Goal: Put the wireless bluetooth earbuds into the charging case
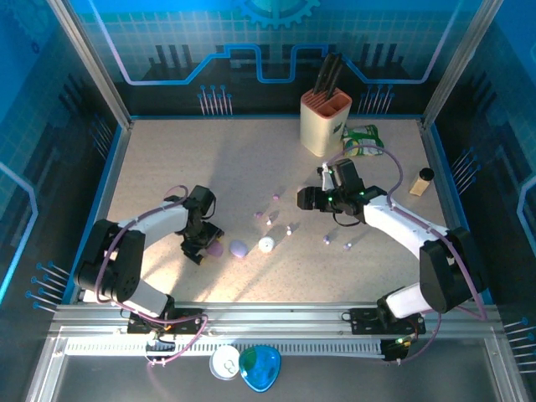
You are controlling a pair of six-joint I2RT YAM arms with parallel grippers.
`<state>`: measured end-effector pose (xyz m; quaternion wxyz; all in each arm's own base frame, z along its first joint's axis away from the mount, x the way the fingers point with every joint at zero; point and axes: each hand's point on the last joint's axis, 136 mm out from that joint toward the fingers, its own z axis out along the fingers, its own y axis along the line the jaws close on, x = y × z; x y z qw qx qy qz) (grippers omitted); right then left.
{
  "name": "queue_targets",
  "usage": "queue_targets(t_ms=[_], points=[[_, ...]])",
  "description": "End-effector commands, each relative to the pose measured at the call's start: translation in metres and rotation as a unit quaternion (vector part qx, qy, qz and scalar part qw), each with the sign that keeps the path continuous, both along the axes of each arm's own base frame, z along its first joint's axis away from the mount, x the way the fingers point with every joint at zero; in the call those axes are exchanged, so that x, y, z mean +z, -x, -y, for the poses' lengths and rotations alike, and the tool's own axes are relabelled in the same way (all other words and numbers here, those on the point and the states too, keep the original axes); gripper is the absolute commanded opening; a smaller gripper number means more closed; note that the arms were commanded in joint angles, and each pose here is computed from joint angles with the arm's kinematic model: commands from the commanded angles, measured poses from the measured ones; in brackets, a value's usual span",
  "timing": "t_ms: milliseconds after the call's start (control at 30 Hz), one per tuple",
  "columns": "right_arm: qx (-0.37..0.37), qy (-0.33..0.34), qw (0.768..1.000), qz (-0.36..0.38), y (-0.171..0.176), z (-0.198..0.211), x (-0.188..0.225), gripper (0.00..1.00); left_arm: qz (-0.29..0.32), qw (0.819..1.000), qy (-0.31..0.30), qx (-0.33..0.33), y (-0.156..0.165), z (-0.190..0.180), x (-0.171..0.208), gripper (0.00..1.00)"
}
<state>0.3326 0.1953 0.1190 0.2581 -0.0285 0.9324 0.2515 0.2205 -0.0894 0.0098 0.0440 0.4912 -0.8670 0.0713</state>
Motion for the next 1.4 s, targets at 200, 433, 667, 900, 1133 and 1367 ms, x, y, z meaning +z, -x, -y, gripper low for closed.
queue_targets(t_ms=[200, 433, 667, 900, 1133, 1367], points=[[0.014, -0.009, 1.000, 0.018, 0.006, -0.004, 0.014, 0.72, 0.010, 0.999, 0.036, 0.002, -0.005, 0.003, -0.014, 0.49], [0.018, -0.019, 1.000, 0.015, 0.009, -0.007, 0.013, 0.72, 0.033, 0.999, 0.015, 0.005, -0.008, -0.005, 0.001, 0.31], [0.060, -0.065, 0.995, 0.036, 0.021, -0.034, 0.036, 0.73, 0.079, 0.996, 0.031, 0.018, -0.015, -0.003, 0.032, 0.33], [0.140, -0.152, 0.977, 0.053, 0.059, -0.099, 0.058, 0.73, 0.144, 0.984, 0.087, 0.062, -0.033, 0.012, 0.072, 0.35], [0.171, -0.195, 0.962, 0.082, 0.076, -0.150, 0.065, 0.72, 0.197, 0.952, 0.194, 0.128, -0.052, 0.040, 0.097, 0.35], [0.199, -0.218, 0.954, 0.061, 0.082, -0.188, 0.056, 0.72, 0.215, 0.936, 0.234, 0.152, -0.056, 0.051, 0.116, 0.36]])
